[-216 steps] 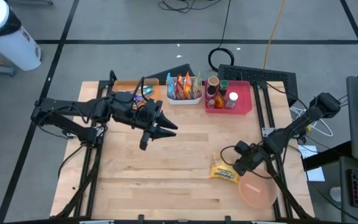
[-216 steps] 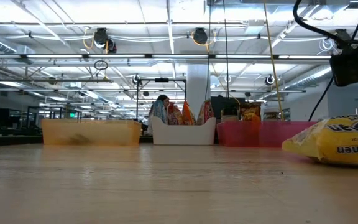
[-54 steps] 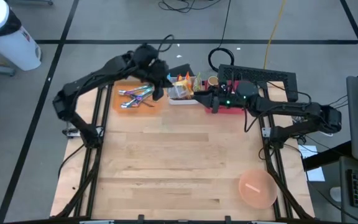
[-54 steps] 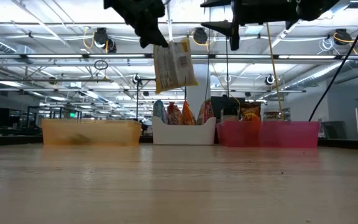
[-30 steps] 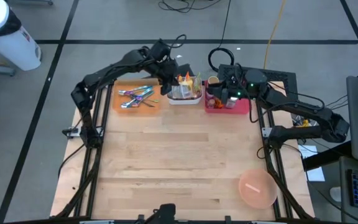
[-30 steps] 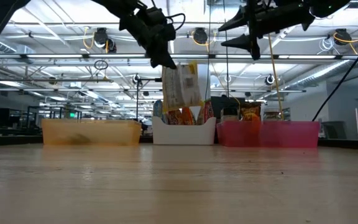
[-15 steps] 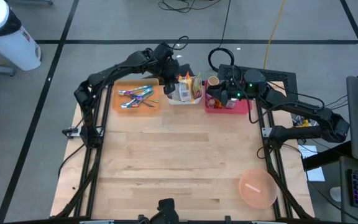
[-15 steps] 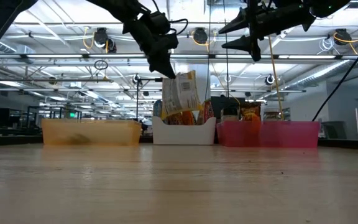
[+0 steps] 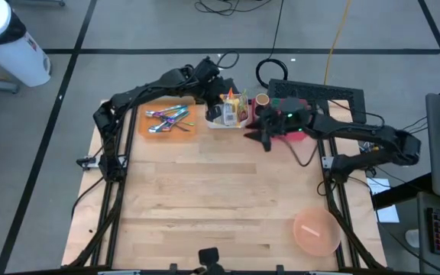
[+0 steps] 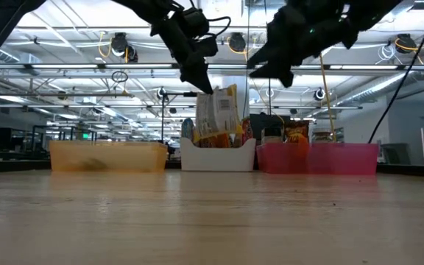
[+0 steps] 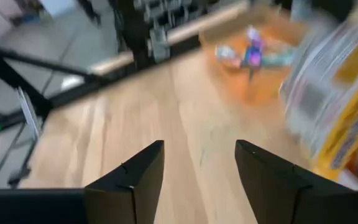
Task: Pick & Place Food Item
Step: Put the yellow noodle pack into the white bin
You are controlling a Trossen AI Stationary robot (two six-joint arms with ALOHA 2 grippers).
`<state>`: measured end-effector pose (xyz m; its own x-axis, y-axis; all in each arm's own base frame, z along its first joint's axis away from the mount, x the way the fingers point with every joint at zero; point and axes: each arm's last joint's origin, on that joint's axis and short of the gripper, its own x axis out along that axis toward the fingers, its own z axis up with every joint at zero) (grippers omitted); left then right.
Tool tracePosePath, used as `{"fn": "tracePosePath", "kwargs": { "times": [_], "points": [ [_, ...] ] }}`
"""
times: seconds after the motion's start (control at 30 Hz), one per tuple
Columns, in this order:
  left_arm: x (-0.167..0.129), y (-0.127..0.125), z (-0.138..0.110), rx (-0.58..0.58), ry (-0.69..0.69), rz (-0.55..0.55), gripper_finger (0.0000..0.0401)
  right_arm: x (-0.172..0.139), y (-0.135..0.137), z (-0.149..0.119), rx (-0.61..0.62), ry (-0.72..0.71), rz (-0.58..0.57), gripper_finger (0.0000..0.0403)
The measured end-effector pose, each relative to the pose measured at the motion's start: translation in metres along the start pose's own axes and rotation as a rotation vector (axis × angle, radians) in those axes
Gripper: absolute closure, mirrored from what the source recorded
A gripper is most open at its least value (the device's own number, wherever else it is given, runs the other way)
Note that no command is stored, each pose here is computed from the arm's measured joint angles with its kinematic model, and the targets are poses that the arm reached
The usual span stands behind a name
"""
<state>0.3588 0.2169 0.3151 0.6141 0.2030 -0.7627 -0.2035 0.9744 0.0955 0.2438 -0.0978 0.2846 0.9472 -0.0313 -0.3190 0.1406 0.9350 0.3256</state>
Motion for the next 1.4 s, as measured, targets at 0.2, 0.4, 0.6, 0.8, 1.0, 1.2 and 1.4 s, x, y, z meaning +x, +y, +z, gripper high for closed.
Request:
{"fn": "tracePosePath", "kwargs": {
  "times": [0.2, 0.4, 0.6, 0.8, 1.0, 1.2, 1.4],
  "points": [
    [0.010, 0.002, -0.001, -0.026, 0.009, 0.005, 0.0401, 0.042, -0.010, -0.024, 0.025, 0.107, 0.012, 0.0259],
    [0.015, 0.002, -0.002, -0.041, 0.012, 0.000, 0.0401, 0.064, -0.028, -0.035, 0.034, 0.092, -0.062, 0.0314],
    [0.015, 0.003, -0.001, -0.046, 0.001, 0.003, 0.0401, 0.078, -0.047, -0.048, 0.057, 0.117, -0.119, 0.0359],
    [0.015, 0.002, -0.001, -0.041, 0.001, 0.001, 0.0401, 0.092, -0.063, -0.058, 0.107, 0.094, -0.189, 0.0399],
    [0.015, 0.002, -0.001, -0.042, 0.002, 0.002, 0.0401, 0.097, -0.072, -0.059, 0.104, 0.041, -0.251, 0.0400],
    [0.015, 0.000, 0.000, -0.027, 0.002, 0.004, 0.0401, 0.095, -0.084, -0.058, 0.130, 0.008, -0.316, 0.0402],
    [0.016, -0.004, 0.001, 0.023, 0.015, 0.034, 0.0401, 0.105, -0.096, -0.073, 0.194, 0.034, -0.329, 0.0402]
  ]
}}
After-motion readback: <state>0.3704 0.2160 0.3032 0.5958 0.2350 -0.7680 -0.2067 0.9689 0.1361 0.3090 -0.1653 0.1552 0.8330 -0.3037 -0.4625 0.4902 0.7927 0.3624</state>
